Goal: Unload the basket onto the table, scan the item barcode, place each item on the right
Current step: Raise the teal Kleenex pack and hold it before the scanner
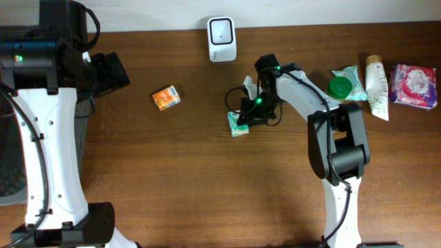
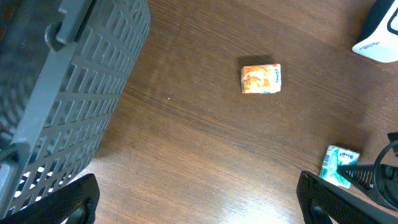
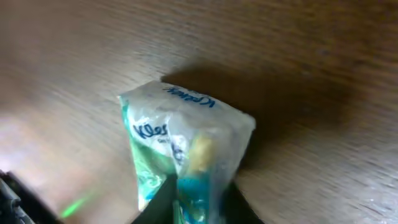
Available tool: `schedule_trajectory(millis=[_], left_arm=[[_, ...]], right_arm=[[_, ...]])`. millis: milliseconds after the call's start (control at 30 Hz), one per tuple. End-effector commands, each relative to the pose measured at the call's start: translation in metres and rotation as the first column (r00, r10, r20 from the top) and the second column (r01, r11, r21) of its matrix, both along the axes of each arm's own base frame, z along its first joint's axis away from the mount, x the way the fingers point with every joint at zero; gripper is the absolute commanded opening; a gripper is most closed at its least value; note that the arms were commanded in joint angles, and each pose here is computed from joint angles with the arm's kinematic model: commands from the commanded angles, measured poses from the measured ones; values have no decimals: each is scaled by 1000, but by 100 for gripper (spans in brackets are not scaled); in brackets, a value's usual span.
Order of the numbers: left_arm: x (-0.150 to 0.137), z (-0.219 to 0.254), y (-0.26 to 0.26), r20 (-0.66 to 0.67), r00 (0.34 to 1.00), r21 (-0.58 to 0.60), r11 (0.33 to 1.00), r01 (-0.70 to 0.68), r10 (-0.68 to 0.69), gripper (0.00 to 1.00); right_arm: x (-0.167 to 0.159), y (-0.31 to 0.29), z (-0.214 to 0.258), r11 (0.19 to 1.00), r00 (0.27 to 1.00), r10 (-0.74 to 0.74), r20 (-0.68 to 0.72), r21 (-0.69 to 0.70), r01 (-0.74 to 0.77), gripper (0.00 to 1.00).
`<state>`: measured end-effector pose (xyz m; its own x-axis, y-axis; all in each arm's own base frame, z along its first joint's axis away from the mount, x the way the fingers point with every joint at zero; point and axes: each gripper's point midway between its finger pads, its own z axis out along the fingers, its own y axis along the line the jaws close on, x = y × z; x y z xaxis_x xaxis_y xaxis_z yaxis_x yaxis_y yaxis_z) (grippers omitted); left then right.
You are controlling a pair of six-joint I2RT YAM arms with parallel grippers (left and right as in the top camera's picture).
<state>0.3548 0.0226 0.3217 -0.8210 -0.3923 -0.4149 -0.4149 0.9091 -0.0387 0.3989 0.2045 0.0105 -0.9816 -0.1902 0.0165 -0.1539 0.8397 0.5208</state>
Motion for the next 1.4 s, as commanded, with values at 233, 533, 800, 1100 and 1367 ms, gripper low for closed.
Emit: schedule_trajectory(millis=[233, 533, 800, 1100, 1367], left_arm=[[-3, 6, 1, 18, 1000, 1, 1000, -9, 9, 99], [-3, 6, 1, 18, 1000, 1, 1000, -9, 9, 99], [-3, 6, 1, 18, 1000, 1, 1000, -9, 9, 99], [-3, 6, 1, 18, 1000, 1, 1000, -9, 9, 99], [-3, 6, 1, 18, 1000, 1, 1000, -9, 9, 99]], right_arm=[[35, 31, 185, 524, 988, 23, 154, 840, -143, 4], [45, 14, 189, 510, 980, -14, 201, 844, -166, 4], [54, -1, 189, 510, 958, -47, 284, 831, -221, 4], [53, 0, 189, 510, 959, -45, 279, 832, -219, 4], [53, 0, 189, 510, 959, -45, 280, 832, -219, 4]])
